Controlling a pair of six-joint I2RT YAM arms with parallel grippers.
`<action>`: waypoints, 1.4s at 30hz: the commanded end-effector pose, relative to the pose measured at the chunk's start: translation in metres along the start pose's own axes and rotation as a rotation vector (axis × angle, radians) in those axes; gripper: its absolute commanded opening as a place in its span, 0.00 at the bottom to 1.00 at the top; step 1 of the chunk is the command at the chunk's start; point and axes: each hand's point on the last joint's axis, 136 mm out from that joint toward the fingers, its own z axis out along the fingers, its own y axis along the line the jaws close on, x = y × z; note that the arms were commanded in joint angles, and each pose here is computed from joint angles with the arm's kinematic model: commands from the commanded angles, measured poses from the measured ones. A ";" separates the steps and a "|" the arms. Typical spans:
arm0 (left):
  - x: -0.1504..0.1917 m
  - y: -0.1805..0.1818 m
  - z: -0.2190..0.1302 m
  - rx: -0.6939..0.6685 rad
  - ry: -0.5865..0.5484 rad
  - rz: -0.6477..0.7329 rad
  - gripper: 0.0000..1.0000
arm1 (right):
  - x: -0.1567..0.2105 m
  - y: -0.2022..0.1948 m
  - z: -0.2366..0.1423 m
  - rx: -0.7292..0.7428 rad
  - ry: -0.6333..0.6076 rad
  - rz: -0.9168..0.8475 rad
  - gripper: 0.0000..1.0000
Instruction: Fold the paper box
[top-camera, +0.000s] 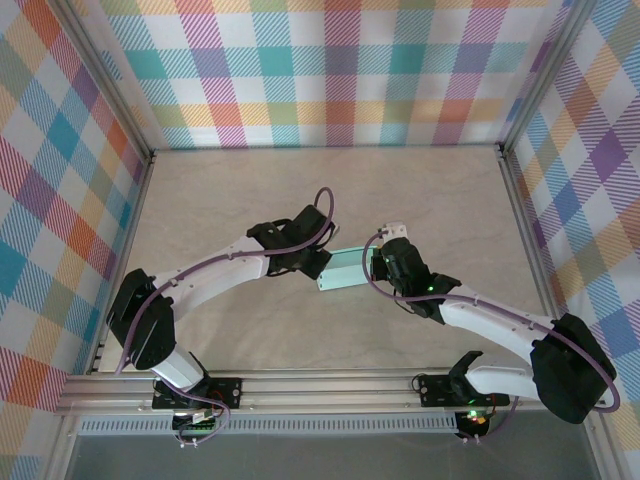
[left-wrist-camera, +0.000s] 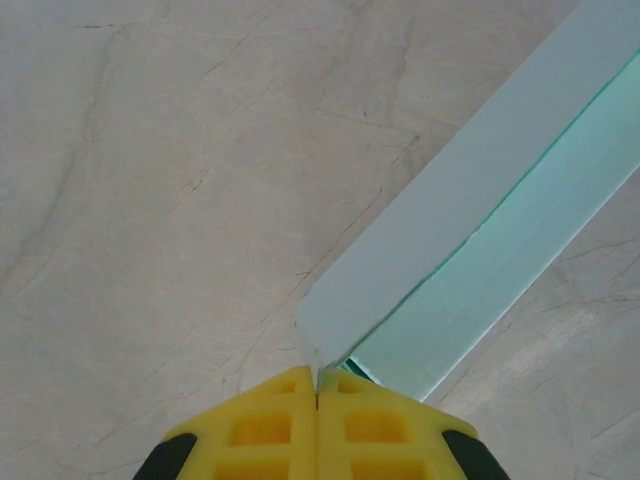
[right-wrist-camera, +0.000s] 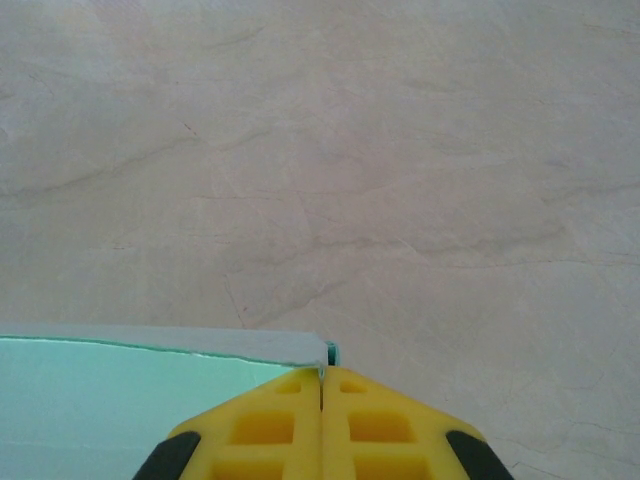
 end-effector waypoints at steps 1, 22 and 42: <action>-0.018 -0.004 -0.012 0.039 -0.041 -0.094 0.00 | 0.011 0.004 0.001 -0.015 0.051 -0.007 0.00; -0.044 -0.009 0.004 0.041 -0.032 -0.350 0.00 | 0.003 0.012 -0.004 0.035 0.021 -0.103 0.00; -0.047 -0.008 0.009 0.192 0.055 -0.533 0.00 | 0.003 0.016 0.000 0.076 0.020 -0.167 0.00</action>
